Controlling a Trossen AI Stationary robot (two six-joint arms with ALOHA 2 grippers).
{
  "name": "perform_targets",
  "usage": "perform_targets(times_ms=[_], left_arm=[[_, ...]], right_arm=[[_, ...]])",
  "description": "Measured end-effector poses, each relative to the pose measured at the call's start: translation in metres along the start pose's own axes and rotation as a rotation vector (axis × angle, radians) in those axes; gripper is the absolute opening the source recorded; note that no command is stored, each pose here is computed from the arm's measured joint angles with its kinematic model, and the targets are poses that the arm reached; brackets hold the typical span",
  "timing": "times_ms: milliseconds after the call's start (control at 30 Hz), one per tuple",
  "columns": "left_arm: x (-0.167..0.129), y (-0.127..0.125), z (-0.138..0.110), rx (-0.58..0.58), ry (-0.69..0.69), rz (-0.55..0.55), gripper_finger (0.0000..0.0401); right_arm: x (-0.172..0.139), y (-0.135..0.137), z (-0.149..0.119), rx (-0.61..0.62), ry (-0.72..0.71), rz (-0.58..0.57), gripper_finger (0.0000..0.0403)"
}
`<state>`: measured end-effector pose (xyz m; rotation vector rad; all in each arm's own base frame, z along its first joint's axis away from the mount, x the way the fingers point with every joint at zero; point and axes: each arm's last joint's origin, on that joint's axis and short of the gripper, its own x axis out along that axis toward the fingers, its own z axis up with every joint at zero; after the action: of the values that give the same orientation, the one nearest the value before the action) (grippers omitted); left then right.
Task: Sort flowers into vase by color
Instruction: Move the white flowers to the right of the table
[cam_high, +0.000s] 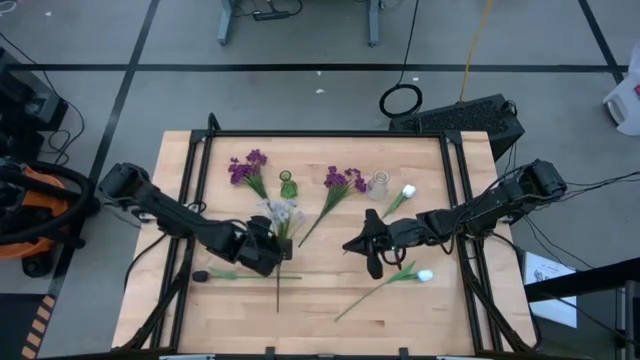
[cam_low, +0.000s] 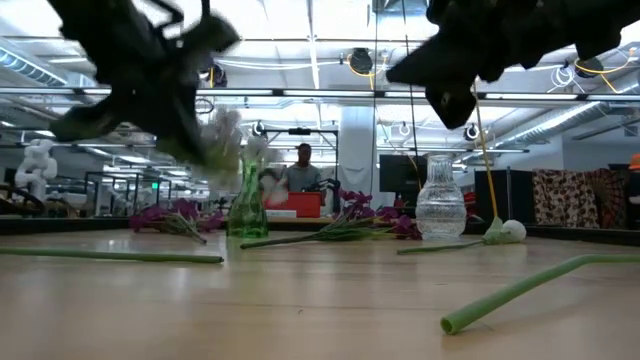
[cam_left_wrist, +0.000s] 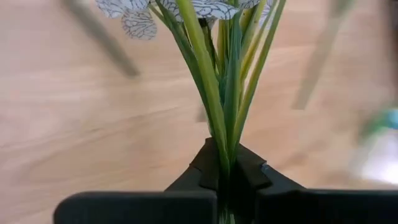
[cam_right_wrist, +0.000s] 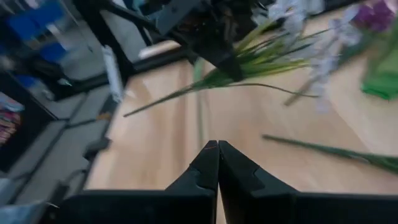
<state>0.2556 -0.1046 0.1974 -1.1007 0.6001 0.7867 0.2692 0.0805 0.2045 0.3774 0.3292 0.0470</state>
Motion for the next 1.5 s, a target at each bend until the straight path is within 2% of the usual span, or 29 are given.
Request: perform_targets(times_ms=[233,333,433,533,667,833,1033,1200,1367,1500], left_arm=[[-0.031,-0.021,0.005,0.171,-0.055,-0.261,0.0014],[-0.039,-0.034,0.007,0.256,-0.129,-0.382,0.0015],[-0.045,-0.047,0.012,0.348,-0.223,-0.48,0.0015],[-0.048,-0.055,0.017,0.431,-0.292,-0.541,0.0015],[-0.05,-0.06,0.02,0.541,-0.332,-0.579,0.0015],[-0.05,-0.062,0.022,0.664,-0.354,-0.592,0.0015],[-0.049,-0.067,0.021,0.718,-0.395,-0.63,0.0015],[-0.037,-0.076,0.014,0.771,-0.442,-0.684,0.0015],[-0.024,-0.078,0.012,0.801,-0.472,-0.676,0.0015],[-0.017,-0.078,0.014,0.805,-0.473,-0.658,0.0015]], right_arm=[[-0.003,0.011,0.009,0.035,-0.157,-0.007,0.0],[0.0,0.012,0.011,0.055,-0.201,0.002,0.0],[0.006,0.013,0.008,0.025,-0.223,0.013,0.0004],[0.014,0.012,0.003,0.021,-0.247,0.023,0.0017],[0.022,0.013,0.001,0.02,-0.324,0.057,0.0051],[0.024,0.016,0.006,0.023,-0.475,0.11,0.0112],[0.024,0.014,0.012,0.007,-0.597,0.134,0.0194],[0.027,0.02,0.021,-0.035,-0.638,0.136,0.0249],[0.03,0.026,0.031,-0.072,-0.662,0.131,0.027],[0.032,0.027,0.033,-0.09,-0.651,0.12,0.0259]])
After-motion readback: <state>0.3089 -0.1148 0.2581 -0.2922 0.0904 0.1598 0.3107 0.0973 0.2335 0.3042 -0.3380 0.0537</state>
